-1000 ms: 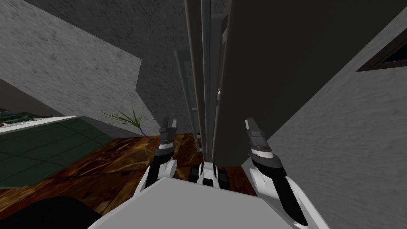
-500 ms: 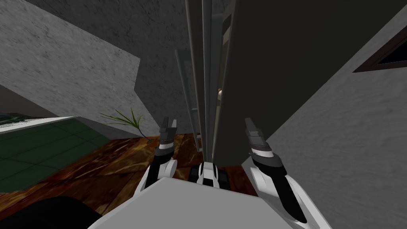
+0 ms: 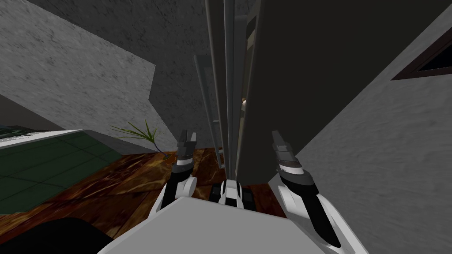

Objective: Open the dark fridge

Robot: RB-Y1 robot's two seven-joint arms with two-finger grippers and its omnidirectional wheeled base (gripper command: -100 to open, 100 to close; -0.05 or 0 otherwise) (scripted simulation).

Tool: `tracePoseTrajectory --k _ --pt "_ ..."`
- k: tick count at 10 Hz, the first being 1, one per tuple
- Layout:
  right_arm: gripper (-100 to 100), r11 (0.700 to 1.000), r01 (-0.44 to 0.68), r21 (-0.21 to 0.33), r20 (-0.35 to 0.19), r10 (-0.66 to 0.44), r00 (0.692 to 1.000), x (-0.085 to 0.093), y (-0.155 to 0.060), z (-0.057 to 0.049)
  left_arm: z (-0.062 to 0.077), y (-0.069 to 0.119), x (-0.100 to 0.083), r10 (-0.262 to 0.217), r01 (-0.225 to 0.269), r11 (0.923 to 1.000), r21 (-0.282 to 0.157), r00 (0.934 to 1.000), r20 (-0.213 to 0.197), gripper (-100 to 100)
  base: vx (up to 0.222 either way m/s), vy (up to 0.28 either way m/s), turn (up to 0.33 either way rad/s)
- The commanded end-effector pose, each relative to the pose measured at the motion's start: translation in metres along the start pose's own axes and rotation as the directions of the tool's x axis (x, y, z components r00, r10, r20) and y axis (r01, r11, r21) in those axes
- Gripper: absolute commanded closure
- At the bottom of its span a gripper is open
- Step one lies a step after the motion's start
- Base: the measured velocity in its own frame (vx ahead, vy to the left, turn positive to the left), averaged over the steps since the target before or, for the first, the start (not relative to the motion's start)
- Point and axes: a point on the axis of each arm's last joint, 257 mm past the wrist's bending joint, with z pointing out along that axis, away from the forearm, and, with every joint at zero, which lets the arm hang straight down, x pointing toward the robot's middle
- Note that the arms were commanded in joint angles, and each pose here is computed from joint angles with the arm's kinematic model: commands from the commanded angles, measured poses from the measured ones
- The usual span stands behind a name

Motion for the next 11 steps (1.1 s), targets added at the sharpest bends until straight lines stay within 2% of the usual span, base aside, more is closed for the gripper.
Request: tracePoseTrajectory --k 1,4,7,8,10,11 --pt "-100 0.998 0.063 0.0 0.003 -0.063 0.998 0.0 -0.002 0.002 0.0 0.0 0.0 0.0 0.0 1.0 0.0 1.0 0.0 0 -0.002 0.03 -0.001" --pt "-100 0.985 0.174 -0.005 0.002 -0.173 0.985 0.0 -0.004 0.005 0.0 0.0 0.0 0.0 0.0 1.0 0.0 1.0 0.0 0 -0.002 0.061 0.0" --pt "-100 0.948 0.317 -0.019 -0.004 -0.317 0.948 0.001 -0.006 0.01 0.0 0.0 0.0 0.0 0.0 1.0 0.0 1.0 0.0 0 -0.008 0.067 0.0" --pt "-100 0.945 0.325 -0.019 -0.004 -0.325 0.946 0.001 -0.006 0.01 0.0 0.0 0.0 0.0 0.0 1.0 0.0 1.0 0.0 0 0.002 0.053 -0.002" --pt "-100 0.902 0.431 -0.034 -0.009 -0.431 0.902 0.002 -0.007 0.014 0.0 0.0 0.0 0.0 0.0 1.0 0.0 1.0 0.0 0 -0.004 0.06 0.0" --pt "-100 0.897 0.441 -0.034 -0.009 -0.441 0.897 0.002 -0.007 0.014 0.0 0.0 0.0 0.0 0.0 1.0 0.0 1.0 0.0 0 -0.01 0.053 -0.003"
